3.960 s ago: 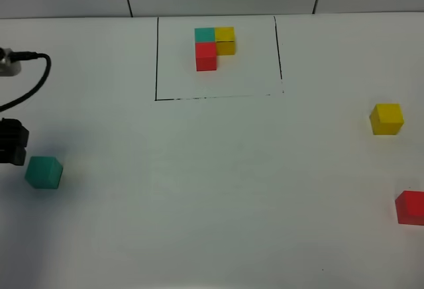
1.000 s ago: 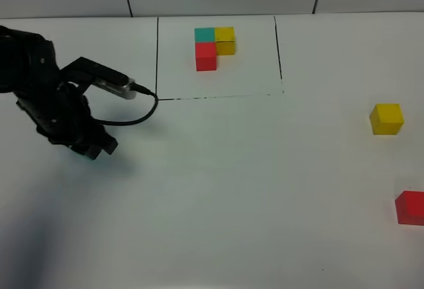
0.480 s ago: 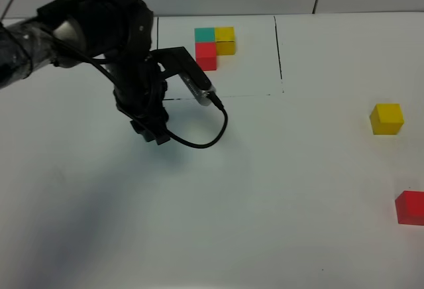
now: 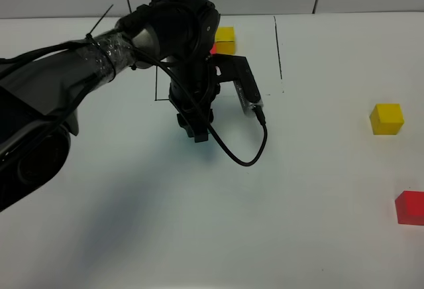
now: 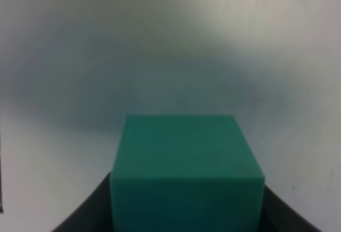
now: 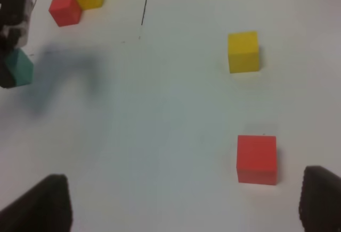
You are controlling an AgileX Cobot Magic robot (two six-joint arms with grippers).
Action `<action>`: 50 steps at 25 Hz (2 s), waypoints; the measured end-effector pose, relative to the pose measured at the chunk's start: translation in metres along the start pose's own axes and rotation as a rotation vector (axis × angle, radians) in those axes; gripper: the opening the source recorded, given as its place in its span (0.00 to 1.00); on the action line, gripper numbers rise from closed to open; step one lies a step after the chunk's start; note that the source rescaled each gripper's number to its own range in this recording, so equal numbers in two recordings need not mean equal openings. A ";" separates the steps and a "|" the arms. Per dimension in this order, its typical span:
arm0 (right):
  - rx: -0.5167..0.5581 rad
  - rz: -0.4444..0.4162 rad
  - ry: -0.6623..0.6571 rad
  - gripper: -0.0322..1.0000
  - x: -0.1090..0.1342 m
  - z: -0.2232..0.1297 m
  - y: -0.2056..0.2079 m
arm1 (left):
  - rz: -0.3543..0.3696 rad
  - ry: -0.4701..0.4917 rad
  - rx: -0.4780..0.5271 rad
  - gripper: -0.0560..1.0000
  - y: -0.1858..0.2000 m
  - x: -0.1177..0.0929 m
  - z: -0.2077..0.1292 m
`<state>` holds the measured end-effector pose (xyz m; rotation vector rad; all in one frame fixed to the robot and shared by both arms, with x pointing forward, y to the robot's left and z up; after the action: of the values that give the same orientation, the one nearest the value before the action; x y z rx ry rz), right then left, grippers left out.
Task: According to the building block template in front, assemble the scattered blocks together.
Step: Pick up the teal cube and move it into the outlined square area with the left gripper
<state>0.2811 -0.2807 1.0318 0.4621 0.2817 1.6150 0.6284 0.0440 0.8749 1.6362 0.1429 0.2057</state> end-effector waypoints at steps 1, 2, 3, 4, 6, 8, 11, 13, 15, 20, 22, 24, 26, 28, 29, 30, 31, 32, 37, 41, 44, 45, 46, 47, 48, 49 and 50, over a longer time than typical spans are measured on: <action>0.000 0.000 0.000 0.78 0.000 0.000 0.000 | 0.000 -0.027 0.000 0.05 -0.001 -0.001 0.003; 0.000 0.000 0.000 0.78 0.000 0.000 0.000 | 0.000 -0.055 0.001 0.05 -0.002 -0.002 0.006; 0.000 0.000 0.000 0.78 0.000 0.000 0.000 | -0.003 -0.077 0.004 0.05 -0.005 -0.003 0.007; 0.000 0.000 0.000 0.78 0.000 0.000 0.000 | -0.005 -0.098 0.006 0.05 -0.006 -0.004 0.008; 0.000 0.000 0.000 0.78 0.000 0.000 0.000 | -0.004 -0.117 0.001 0.05 -0.009 -0.004 0.010; 0.000 0.000 0.000 0.78 0.000 0.000 0.000 | 0.007 -0.122 -0.010 0.05 -0.009 -0.002 0.012; 0.000 0.000 0.000 0.78 0.000 0.000 0.000 | 0.019 -0.142 -0.029 0.05 -0.008 -0.001 0.015; 0.000 0.000 0.000 0.78 0.000 0.000 0.000 | 0.013 -0.154 -0.043 0.05 -0.008 -0.002 0.017; 0.000 0.000 0.000 0.78 0.000 0.000 0.000 | 0.002 -0.155 -0.056 0.05 -0.010 -0.003 0.019; 0.000 0.000 0.000 0.78 0.000 0.000 0.000 | -0.017 -0.161 -0.043 0.05 -0.028 -0.004 0.021; 0.000 0.000 0.000 0.78 0.000 0.000 0.000 | -0.020 -0.163 -0.041 0.05 -0.032 -0.004 0.021; 0.000 0.000 0.000 0.78 0.000 0.000 0.000 | -0.018 -0.164 -0.043 0.05 -0.032 -0.004 0.022; 0.000 0.000 0.000 0.78 0.000 0.000 0.000 | -0.015 -0.164 -0.046 0.05 -0.032 -0.003 0.022; 0.000 0.000 0.000 0.78 0.000 0.000 0.000 | -0.012 -0.164 -0.048 0.05 -0.032 -0.003 0.022; 0.000 0.000 0.000 0.78 0.000 0.000 0.000 | -0.012 -0.164 -0.049 0.05 -0.032 -0.003 0.023; 0.000 0.000 0.000 0.78 0.000 0.000 0.000 | -0.012 -0.164 -0.049 0.05 -0.032 -0.003 0.023; 0.000 0.000 0.000 0.78 0.000 0.000 0.000 | -0.011 -0.166 -0.049 0.05 -0.032 -0.003 0.023; 0.000 0.000 0.000 0.78 0.000 0.000 0.000 | -0.010 -0.169 -0.050 0.05 -0.032 -0.003 0.023; 0.000 0.000 0.000 0.78 0.000 0.000 0.000 | -0.008 -0.175 -0.052 0.05 -0.032 -0.003 0.023; 0.000 0.000 0.000 0.78 0.000 0.000 0.000 | -0.008 -0.175 -0.052 0.05 -0.032 -0.003 0.023; 0.000 0.000 0.000 0.78 0.000 0.000 0.000 | -0.008 -0.177 -0.052 0.05 -0.032 -0.003 0.023; 0.000 0.000 0.000 0.78 0.000 0.000 0.000 | -0.009 -0.177 -0.053 0.05 -0.032 -0.003 0.023; 0.000 0.000 0.000 0.78 0.000 0.000 0.000 | -0.009 -0.177 -0.053 0.05 -0.032 -0.003 0.023; 0.000 0.000 0.000 0.78 0.000 0.000 0.000 | -0.009 -0.177 -0.053 0.05 -0.032 -0.003 0.023; 0.000 0.000 0.000 0.78 0.000 0.000 0.000 | -0.009 -0.178 -0.053 0.05 -0.032 -0.003 0.023; 0.000 0.000 0.000 0.78 0.000 0.000 0.000 | -0.009 -0.178 -0.053 0.05 -0.032 -0.003 0.023; 0.000 0.000 0.000 0.78 0.000 0.000 0.000 | -0.008 -0.177 -0.054 0.05 -0.032 -0.003 0.023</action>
<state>0.2811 -0.2807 1.0318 0.4621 0.2817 1.6150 0.6320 0.0233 0.8409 1.5920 0.0083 0.0572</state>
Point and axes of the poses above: a point on each arm's last joint axis where the gripper is mounted, y pointing back along that axis away from the gripper, x along the wrist's bending axis when the last joint is at zero, z = x × y, the point moved 5 cm from there along -y, pointing out along that axis toward the gripper, and after that the axes turned 1 degree about y, right-handed, at the moved point
